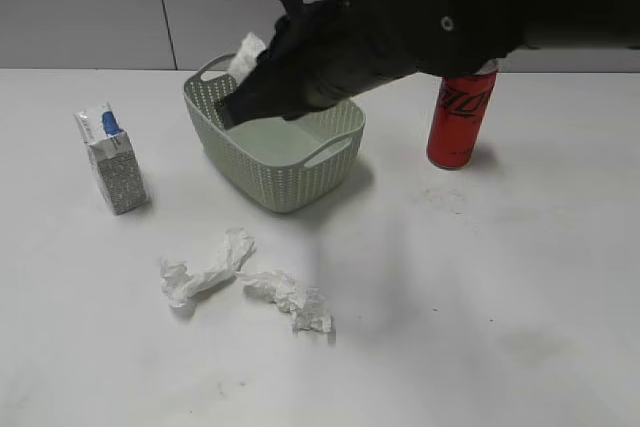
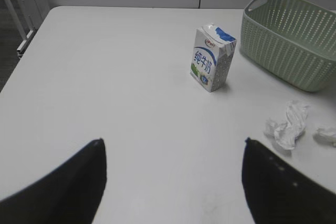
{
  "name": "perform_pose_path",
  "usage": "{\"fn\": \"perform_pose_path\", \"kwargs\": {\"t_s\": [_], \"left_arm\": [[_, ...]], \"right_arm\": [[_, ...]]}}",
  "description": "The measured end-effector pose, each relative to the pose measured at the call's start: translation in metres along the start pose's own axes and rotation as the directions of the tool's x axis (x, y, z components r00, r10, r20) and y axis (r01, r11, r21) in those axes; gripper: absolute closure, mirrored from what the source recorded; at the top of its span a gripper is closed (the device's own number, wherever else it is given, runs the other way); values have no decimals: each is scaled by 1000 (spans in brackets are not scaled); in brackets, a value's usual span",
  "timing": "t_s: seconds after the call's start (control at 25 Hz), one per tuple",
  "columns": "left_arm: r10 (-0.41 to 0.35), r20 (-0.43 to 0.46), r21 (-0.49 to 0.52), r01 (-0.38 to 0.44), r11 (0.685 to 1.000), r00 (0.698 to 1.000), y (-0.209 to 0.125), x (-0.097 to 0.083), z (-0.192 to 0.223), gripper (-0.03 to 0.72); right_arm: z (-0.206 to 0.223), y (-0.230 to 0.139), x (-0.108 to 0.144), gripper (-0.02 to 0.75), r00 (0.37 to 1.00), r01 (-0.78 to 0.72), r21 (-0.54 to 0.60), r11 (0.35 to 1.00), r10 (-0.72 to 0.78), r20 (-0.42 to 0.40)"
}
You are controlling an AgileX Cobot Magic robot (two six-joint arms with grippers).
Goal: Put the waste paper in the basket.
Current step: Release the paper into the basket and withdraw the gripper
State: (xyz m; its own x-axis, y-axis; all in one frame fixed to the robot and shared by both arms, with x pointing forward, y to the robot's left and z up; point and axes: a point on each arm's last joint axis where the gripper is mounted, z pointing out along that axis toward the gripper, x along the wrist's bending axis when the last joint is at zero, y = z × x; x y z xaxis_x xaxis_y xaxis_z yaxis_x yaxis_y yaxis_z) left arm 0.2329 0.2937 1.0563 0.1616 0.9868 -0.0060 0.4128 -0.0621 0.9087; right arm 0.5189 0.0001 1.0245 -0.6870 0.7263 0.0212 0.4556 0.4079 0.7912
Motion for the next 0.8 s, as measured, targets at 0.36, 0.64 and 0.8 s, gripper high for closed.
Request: {"fn": "perform_pose_path", "kwargs": {"t_s": [0.36, 0.64, 0.8], "left_arm": [[0, 0, 0, 0, 1000, 1000, 0, 0, 0, 96], [0, 0, 0, 0, 1000, 1000, 0, 0, 0, 96], [0, 0, 0, 0, 1000, 1000, 0, 0, 0, 96]], "right_arm": [[53, -12, -32, 745, 994, 109, -184, 977, -109, 11], [79, -37, -67, 585, 992, -105, -133, 985, 114, 56], [80, -36, -67, 272, 991, -113, -148, 983, 121, 52]]}}
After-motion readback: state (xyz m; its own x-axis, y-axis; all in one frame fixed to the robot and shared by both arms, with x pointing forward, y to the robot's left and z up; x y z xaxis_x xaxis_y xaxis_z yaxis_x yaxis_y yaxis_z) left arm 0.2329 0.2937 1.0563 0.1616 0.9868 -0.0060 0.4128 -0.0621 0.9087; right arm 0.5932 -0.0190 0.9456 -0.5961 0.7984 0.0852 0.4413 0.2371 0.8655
